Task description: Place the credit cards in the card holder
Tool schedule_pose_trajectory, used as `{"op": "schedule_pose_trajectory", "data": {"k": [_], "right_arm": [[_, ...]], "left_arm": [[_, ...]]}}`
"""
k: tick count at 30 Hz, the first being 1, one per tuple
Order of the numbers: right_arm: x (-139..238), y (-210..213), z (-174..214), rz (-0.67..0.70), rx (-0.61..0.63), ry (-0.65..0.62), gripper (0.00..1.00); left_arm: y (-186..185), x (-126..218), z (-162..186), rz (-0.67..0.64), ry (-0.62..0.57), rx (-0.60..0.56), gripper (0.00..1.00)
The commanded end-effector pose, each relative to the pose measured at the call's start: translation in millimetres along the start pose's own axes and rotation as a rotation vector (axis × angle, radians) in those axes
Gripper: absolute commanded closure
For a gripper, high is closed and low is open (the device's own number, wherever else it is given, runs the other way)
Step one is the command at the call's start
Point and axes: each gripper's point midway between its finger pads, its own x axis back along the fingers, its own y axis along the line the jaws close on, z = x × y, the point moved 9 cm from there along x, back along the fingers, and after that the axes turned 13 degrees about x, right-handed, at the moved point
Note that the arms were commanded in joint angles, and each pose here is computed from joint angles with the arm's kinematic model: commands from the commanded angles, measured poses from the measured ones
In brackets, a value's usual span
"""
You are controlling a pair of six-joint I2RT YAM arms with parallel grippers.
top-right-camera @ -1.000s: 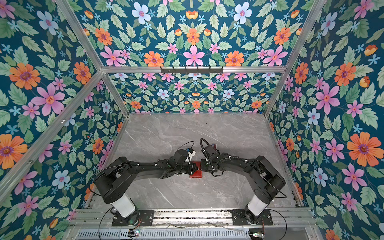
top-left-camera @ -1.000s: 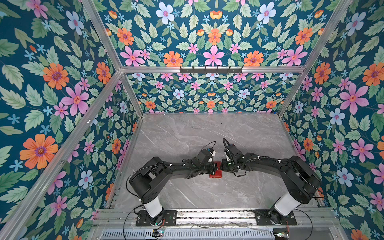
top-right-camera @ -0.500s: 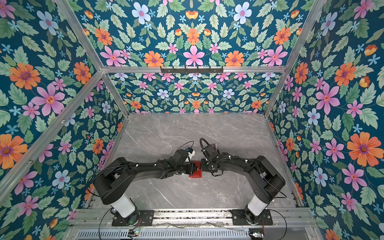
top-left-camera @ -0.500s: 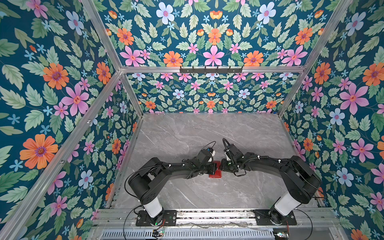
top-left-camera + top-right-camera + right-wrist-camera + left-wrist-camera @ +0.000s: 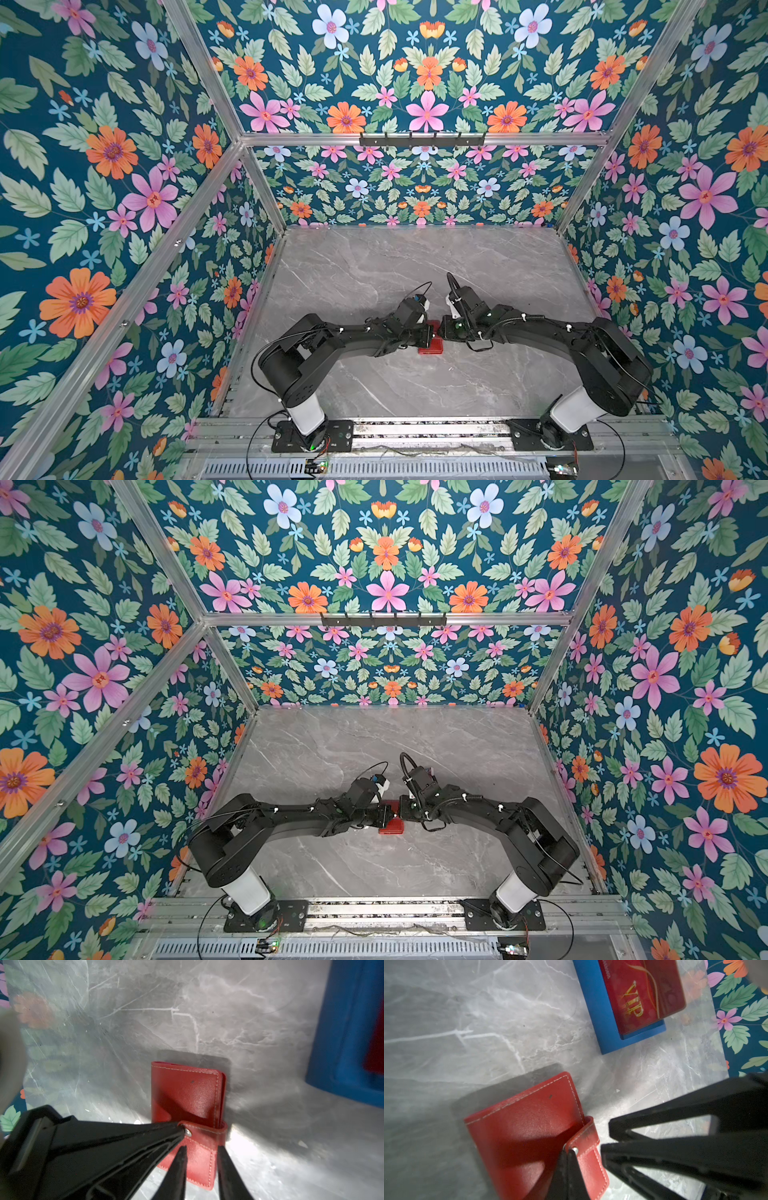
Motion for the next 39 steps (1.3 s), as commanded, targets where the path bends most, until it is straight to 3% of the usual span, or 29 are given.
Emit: {"op": "schedule_pose_trajectory", "data": {"k": [1,9,16,27,39], "right_arm": [[-3,5,-5,-0.036,0.009,-0.008,0.79],[-8,8,-12,-0.043,0.005,-0.013,0.85],[-30,-2,-4,0.006,-0.022,0.061,0.89],[-34,-11,6,0.053,-0.033,0.096,0.9],[-3,1,-5,0.014,-0.013,0.001,0.8]], "left_arm": [[8,1,2,-0.063,0.004,0.013,1.0],[9,0,3,-0.067,0.008,0.016,1.0],[9,0,3,-0.069,0.009,0.018,1.0],[9,0,4,-0.072,0.011,0.019,1.0],[-5,18,-8,-0.03,-0.055,-0.022,0.79]]}}
